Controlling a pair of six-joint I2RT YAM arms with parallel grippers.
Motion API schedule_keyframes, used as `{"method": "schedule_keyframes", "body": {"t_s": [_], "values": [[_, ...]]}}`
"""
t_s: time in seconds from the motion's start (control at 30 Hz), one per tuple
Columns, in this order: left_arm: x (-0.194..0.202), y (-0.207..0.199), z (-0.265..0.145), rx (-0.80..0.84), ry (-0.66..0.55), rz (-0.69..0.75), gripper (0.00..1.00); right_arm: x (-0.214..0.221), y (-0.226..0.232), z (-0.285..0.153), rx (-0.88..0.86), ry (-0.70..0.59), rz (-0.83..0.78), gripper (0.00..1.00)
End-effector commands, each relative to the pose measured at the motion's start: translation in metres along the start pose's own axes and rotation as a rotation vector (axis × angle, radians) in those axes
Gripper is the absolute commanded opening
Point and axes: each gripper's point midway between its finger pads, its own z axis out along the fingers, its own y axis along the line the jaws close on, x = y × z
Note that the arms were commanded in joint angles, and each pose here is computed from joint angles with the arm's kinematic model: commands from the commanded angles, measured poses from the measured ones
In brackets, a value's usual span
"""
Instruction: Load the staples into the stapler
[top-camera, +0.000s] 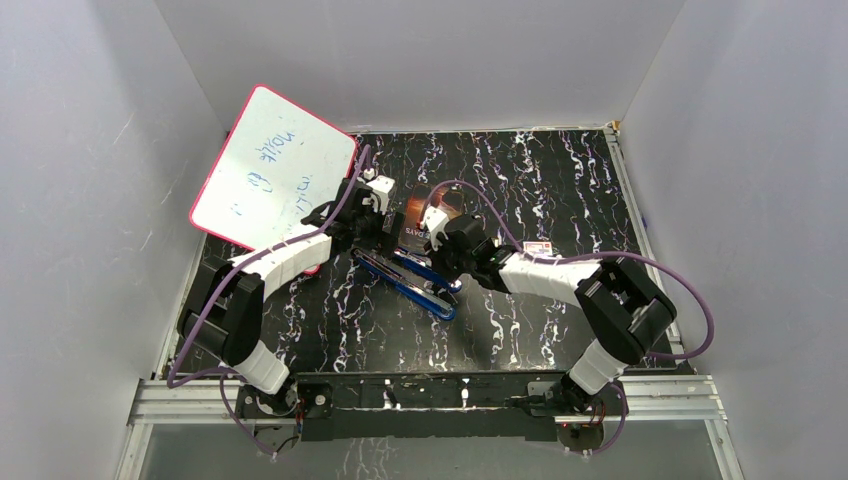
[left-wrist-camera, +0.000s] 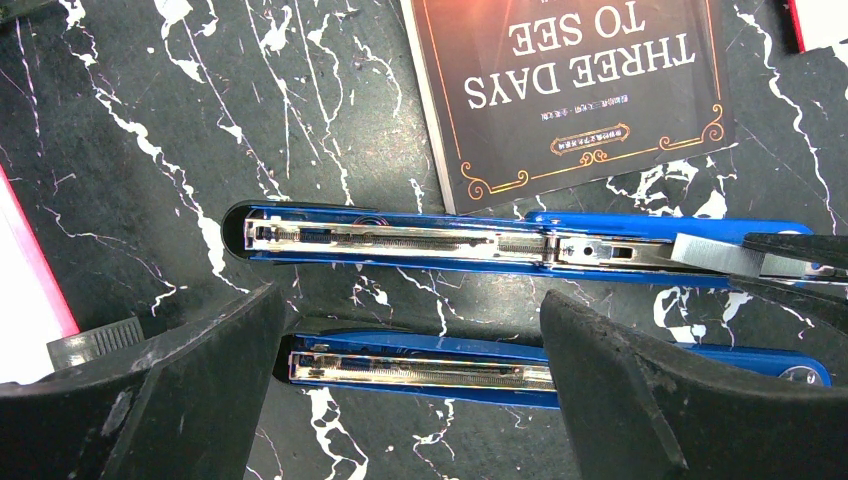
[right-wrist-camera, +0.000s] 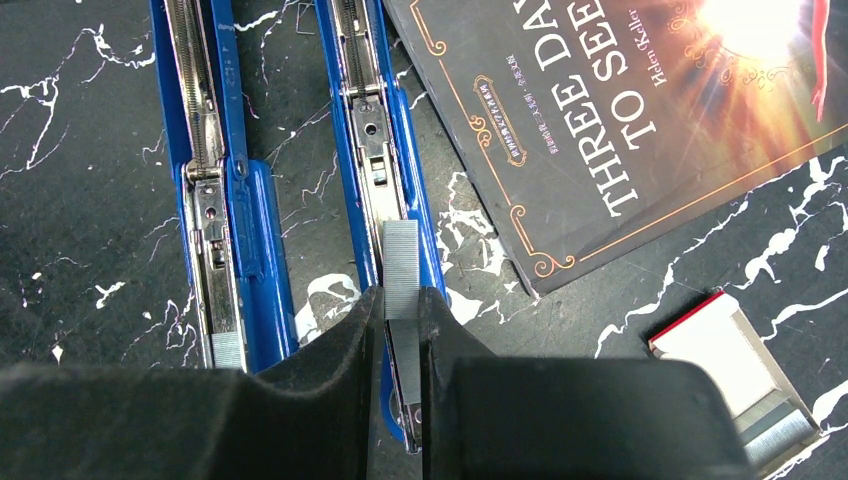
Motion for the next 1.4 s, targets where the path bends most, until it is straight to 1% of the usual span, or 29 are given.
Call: {"method": "schedule_keyframes", "body": {"t_s": [0.0, 0.9, 1.37], "values": [[-0.0154, -0.0006, -0.0113, 0.0, -0.051, 0.012, 0.98, -0.0196, 0.0002, -0.0004, 0.006, -0.026, -0.003, 0.0], [-0.0118, -0.004, -0.0073, 0.016, -0.037, 0.014, 0.98, -0.0169, 0.0009, -0.0015, 0.016, 0.044, 0.009, 0.0], [-0.0122, -0.005, -0.0081, 0.015, -0.038, 0.019, 0.98, -0.0116, 0.0031, 0.0006, 0.009, 0.109, 0.019, 0.0]]}}
